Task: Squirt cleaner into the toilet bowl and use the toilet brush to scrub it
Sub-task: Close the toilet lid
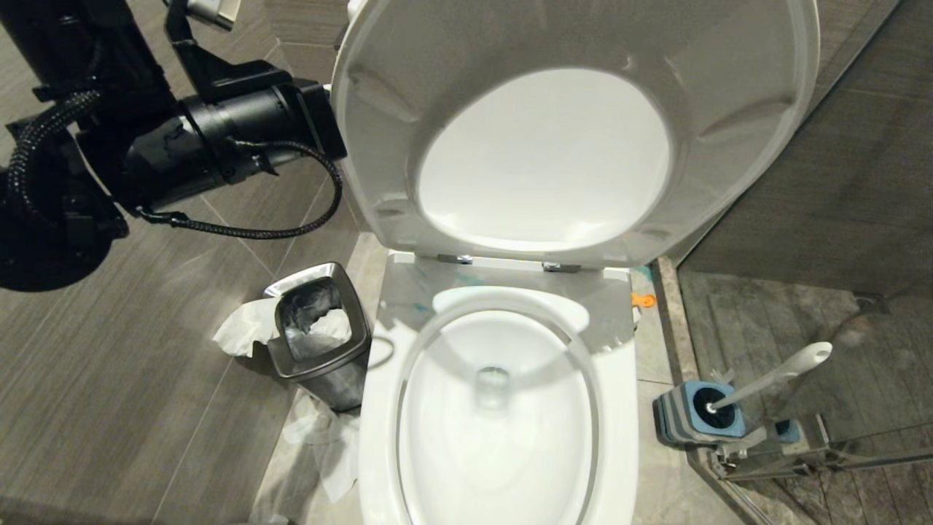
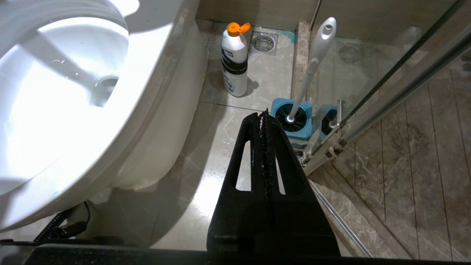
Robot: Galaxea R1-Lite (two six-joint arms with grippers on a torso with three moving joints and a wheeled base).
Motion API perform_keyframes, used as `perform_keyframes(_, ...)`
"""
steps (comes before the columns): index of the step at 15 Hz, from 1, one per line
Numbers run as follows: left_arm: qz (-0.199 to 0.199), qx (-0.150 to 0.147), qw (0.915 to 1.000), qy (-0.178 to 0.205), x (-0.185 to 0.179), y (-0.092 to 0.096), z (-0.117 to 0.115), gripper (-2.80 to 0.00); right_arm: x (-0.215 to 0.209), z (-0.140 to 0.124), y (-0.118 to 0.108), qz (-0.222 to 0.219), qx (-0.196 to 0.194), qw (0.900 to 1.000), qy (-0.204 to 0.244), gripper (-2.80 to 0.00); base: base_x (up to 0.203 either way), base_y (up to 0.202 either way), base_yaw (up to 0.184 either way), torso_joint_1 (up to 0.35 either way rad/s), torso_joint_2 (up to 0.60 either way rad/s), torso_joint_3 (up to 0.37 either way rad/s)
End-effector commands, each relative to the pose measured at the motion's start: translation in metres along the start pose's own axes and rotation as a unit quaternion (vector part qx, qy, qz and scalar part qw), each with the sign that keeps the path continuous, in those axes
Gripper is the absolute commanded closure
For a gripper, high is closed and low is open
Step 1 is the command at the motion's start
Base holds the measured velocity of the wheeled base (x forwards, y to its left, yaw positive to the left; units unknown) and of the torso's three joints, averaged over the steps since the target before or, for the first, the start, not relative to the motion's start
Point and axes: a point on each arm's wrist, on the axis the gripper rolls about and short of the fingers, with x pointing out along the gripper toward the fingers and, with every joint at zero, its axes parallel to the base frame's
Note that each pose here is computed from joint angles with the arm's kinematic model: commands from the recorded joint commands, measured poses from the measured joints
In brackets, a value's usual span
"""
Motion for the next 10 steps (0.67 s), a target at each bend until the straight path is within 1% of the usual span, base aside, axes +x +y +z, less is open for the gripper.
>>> perform_keyframes(1,0.020,0.016,0.9994,-0.024,-0.004,0.004,0.016,0.00,0.000,0.000,0.000,0.000,0.000,1.000,0.000,0.00,0.000,0.000,0.000,0.000,0.00,0.000)
perform_keyframes(2,0.035,0.025,0.9983,-0.040,-0.006,0.007,0.027,0.00,0.000,0.000,0.000,0.000,0.000,1.000,0.000,0.00,0.000,0.000,0.000,0.000,0.00,0.000)
perform_keyframes(4,0.080,0.043,0.9930,-0.075,-0.008,0.012,0.049,0.00,0.000,0.000,0.000,0.000,0.000,1.000,0.000,0.00,0.000,0.000,0.000,0.000,0.00,0.000)
perform_keyframes(6,0.114,0.055,0.9872,-0.098,-0.012,0.014,0.063,0.00,0.000,0.000,0.000,0.000,0.000,1.000,0.001,0.00,0.000,0.000,0.000,0.000,0.00,0.000)
perform_keyframes(8,0.128,0.059,0.9848,-0.102,-0.016,0.017,0.067,0.00,0.000,0.000,0.000,0.000,0.000,1.000,0.001,0.00,0.000,0.000,0.000,0.000,0.00,0.000)
perform_keyframes(10,0.128,0.056,0.9856,-0.096,-0.013,0.020,0.062,0.00,0.000,0.000,0.000,0.000,0.000,1.000,0.000,0.00,0.000,0.000,0.000,0.000,0.00,0.000)
